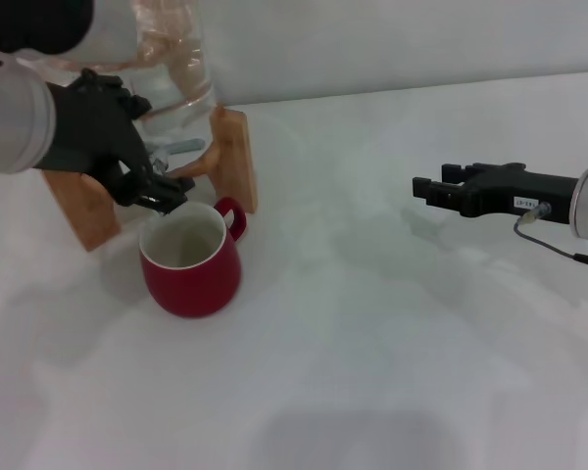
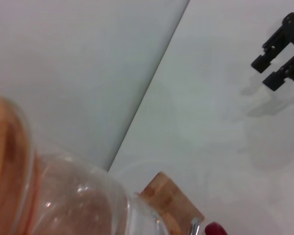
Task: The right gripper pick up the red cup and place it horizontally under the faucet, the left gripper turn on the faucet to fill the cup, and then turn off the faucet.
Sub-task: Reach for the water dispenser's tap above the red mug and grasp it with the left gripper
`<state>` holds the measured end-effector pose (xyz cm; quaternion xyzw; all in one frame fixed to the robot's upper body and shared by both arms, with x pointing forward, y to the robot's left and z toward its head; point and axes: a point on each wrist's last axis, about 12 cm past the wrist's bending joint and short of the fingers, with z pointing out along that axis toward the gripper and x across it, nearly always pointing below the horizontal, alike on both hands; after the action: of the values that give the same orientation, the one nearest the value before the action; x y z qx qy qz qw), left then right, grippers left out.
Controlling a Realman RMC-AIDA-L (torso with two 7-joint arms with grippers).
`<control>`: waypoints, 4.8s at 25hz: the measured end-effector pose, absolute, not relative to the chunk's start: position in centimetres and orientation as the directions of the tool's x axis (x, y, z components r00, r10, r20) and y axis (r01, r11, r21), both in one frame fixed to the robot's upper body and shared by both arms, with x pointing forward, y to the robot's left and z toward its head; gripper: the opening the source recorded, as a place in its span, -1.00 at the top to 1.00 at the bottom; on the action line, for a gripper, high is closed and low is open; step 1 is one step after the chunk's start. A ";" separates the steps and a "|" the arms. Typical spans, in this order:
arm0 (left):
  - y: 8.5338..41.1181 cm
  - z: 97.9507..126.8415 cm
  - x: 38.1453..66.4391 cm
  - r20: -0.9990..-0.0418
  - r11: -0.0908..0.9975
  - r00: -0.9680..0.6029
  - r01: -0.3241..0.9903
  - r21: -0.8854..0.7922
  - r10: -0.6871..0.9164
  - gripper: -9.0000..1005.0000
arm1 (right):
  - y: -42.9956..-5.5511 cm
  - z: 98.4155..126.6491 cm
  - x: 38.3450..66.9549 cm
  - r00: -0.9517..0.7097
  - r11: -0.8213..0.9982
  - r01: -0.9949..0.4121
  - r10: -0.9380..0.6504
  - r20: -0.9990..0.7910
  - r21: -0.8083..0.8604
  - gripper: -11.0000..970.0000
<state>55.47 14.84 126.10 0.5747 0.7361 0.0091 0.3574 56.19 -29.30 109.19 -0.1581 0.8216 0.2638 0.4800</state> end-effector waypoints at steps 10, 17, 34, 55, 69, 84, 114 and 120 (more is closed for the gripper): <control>14.2 125.4 56.0 -0.517 0.332 -0.084 0.850 0.409 0.852 -0.77 | -29.7 109.1 56.3 -0.496 0.816 -0.497 0.010 -0.868 0.294 -0.14; 14.0 125.0 56.5 -0.521 0.337 -0.089 0.851 0.404 0.849 -0.77 | -29.7 109.1 56.4 -0.496 0.816 -0.498 0.010 -0.868 0.294 -0.14; 12.1 123.8 58.1 -0.514 0.307 -0.070 0.866 0.394 0.855 -0.77 | -29.8 109.1 56.4 -0.495 0.816 -0.497 0.012 -0.869 0.294 -0.14; 11.9 122.5 58.8 -0.519 0.309 -0.089 0.883 0.354 0.850 -0.77 | -29.9 109.1 56.3 -0.497 0.818 -0.494 0.013 -0.868 0.295 -0.14; 11.8 122.5 58.5 -0.514 0.302 -0.086 0.886 0.353 0.853 -0.77 | -30.1 108.9 56.1 -0.502 0.820 -0.488 0.016 -0.865 0.299 -0.14; 11.5 122.8 57.8 -0.504 0.277 -0.070 0.896 0.348 0.861 -0.77 | -30.2 108.9 56.1 -0.505 0.821 -0.487 0.014 -0.863 0.298 -0.14; 11.6 123.4 57.4 -0.512 0.282 -0.065 0.890 0.359 0.857 -0.76 | -30.5 108.8 55.9 -0.514 0.817 -0.485 0.021 -0.858 0.311 -0.14; 11.6 123.2 57.3 -0.504 0.275 -0.067 0.895 0.352 0.861 -0.76 | -30.5 108.8 55.9 -0.515 0.817 -0.485 0.021 -0.857 0.311 -0.14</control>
<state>57.30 11.57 123.19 0.6014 0.7299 -0.0258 0.3239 55.87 -30.53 108.76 -0.1399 0.8281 0.2678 0.4722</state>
